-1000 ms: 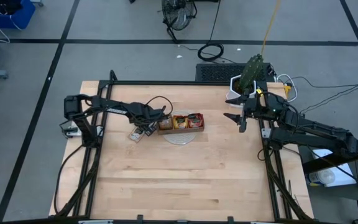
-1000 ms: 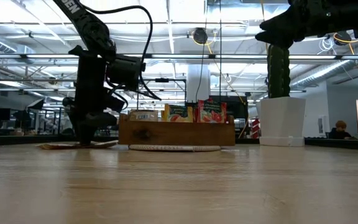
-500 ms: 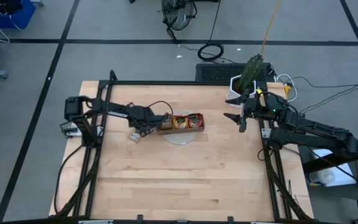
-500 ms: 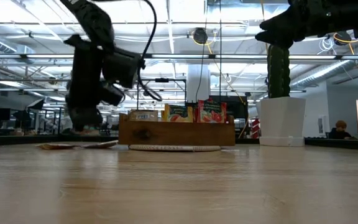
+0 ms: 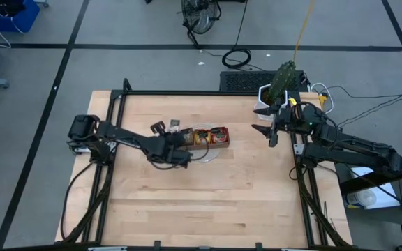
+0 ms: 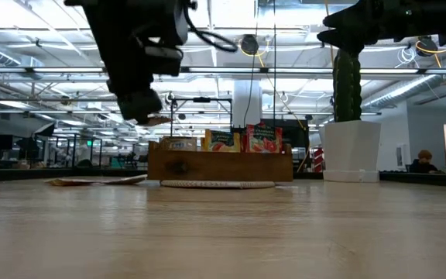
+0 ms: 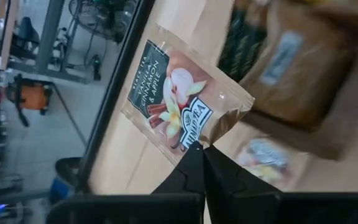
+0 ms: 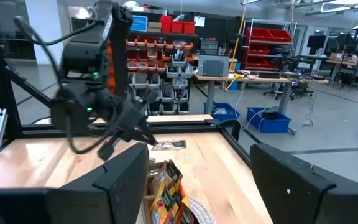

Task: Pick & Place Tea
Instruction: Put the tan gold tea bag into the left section of the wood organizer

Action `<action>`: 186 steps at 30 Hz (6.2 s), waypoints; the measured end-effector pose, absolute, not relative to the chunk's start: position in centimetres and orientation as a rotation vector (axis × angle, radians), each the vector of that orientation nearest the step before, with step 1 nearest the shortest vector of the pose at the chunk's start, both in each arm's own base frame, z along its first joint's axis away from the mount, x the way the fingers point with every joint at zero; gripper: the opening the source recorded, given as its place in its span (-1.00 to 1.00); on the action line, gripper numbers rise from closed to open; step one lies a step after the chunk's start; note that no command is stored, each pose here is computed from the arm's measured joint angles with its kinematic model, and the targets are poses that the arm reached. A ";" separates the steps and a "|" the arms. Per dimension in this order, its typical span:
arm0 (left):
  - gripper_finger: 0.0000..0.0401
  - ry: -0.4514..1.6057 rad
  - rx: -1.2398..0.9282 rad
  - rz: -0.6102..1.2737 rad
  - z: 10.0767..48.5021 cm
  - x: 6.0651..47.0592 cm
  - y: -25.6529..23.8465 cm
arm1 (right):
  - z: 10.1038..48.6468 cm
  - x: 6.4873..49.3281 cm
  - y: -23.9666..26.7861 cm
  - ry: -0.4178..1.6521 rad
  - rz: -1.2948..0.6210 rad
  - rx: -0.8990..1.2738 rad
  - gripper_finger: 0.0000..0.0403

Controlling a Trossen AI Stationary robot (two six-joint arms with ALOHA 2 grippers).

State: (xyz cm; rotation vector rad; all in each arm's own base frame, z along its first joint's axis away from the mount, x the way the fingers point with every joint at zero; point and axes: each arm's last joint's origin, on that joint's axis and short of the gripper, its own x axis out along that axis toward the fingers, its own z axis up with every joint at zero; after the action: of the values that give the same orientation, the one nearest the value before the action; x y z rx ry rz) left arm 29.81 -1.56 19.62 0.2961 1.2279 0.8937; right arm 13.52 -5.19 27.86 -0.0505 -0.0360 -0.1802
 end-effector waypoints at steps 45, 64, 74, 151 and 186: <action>-0.14 1.145 0.086 0.766 16.8 33.8 -1.1 | 28.0 13.5 -5.2 -0.055 -0.176 -0.003 0.29; 0.04 1.055 0.137 0.683 21.6 32.2 -1.5 | 28.0 13.5 -5.2 -0.055 -0.175 -0.003 0.29; -0.43 1.129 -0.029 0.317 21.8 32.8 -0.5 | 27.9 13.5 -5.2 -0.042 -0.175 -0.003 0.29; -1.00 1.318 0.058 0.445 16.2 35.1 4.3 | 27.5 13.6 -5.2 -0.007 -0.176 -0.014 0.29; -0.85 1.292 0.135 0.547 16.5 35.0 3.4 | 27.5 13.6 -5.2 -0.005 -0.175 -0.013 0.29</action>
State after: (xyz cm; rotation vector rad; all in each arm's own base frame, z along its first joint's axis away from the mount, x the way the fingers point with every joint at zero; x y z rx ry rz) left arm 35.04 3.43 16.45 0.1352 1.2920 0.5471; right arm 13.62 -5.22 27.51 -0.0132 -0.0048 -0.1754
